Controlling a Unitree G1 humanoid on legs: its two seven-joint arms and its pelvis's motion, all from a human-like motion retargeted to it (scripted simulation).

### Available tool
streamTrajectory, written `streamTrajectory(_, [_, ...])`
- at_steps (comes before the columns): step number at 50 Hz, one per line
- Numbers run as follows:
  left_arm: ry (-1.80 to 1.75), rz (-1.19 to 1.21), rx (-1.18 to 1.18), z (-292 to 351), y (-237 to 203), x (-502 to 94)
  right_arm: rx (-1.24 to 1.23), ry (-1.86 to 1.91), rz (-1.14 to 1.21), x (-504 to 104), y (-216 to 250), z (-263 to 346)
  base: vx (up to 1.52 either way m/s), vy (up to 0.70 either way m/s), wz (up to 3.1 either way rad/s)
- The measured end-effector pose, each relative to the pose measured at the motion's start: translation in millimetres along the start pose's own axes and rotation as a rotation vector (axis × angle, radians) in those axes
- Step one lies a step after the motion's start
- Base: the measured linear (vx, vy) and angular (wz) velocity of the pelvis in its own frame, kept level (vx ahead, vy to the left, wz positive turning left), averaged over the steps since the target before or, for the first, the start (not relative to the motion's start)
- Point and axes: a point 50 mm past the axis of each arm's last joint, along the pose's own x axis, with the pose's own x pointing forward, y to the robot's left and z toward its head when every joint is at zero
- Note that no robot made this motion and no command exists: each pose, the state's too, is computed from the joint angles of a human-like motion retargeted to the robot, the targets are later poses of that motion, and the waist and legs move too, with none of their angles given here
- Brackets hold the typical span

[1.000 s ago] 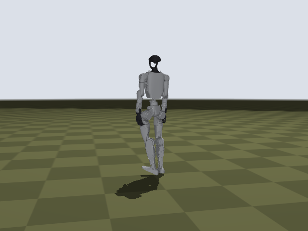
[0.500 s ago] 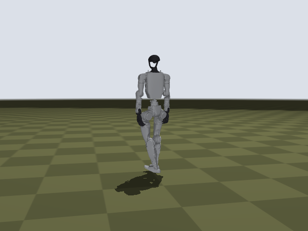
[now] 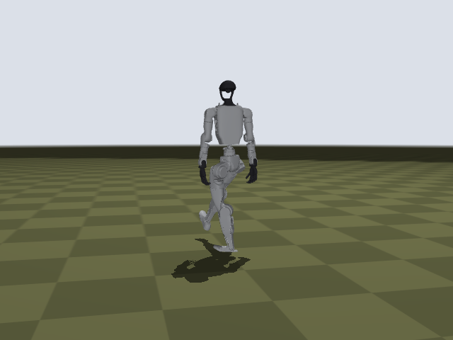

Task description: In place motions

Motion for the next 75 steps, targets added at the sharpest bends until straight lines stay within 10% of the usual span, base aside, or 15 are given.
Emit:
streamTrajectory(29, [0.17,-0.043,-0.088,-57.5,-11.0,0.6,-0.098,-0.297,-0.041,-13.7,-7.7,68.9,0.11,0.0,0.08])
streamTrajectory(75, [0.154,-0.081,0.065,-41.4,-24.8,3.0,-0.074,-0.058,0.031,1.5,13.4,16.9,0.0,-0.02,0.09])
